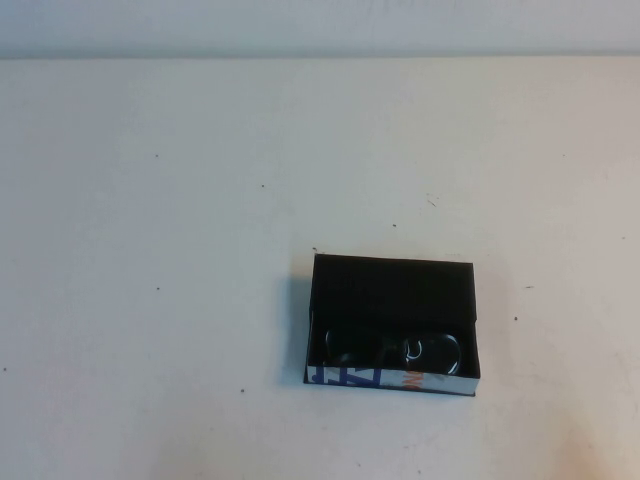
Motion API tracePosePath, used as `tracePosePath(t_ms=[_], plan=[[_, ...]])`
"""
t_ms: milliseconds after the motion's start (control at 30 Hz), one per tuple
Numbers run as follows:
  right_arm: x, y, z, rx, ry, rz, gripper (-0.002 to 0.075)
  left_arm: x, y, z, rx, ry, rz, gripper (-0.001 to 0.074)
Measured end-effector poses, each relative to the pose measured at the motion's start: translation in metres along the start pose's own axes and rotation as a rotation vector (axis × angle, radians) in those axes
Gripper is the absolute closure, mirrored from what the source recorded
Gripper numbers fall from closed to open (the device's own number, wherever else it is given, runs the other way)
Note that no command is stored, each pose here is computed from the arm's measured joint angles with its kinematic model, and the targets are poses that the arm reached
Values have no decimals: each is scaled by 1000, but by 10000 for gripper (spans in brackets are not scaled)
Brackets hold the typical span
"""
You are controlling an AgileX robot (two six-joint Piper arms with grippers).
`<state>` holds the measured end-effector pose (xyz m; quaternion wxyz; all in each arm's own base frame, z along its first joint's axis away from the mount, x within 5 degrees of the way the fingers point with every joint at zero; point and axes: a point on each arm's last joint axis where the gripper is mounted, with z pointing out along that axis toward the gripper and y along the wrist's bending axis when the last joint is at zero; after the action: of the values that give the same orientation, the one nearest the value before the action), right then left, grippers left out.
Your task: Take glasses out of glasses case
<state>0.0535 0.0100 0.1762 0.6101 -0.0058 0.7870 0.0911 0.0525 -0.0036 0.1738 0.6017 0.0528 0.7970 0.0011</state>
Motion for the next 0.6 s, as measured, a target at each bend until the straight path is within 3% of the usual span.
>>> tracePosePath(t_ms=[400, 500, 600], plan=[[0, 4, 0, -40, -3, 125, 744, 0, 0, 0, 0, 0, 0, 739], [-3, 8, 0, -90, -24, 291, 744, 0, 0, 0, 0, 0, 0, 739], [-8, 14, -1, -173, -46, 582, 744, 0, 0, 0, 0, 0, 0, 739]])
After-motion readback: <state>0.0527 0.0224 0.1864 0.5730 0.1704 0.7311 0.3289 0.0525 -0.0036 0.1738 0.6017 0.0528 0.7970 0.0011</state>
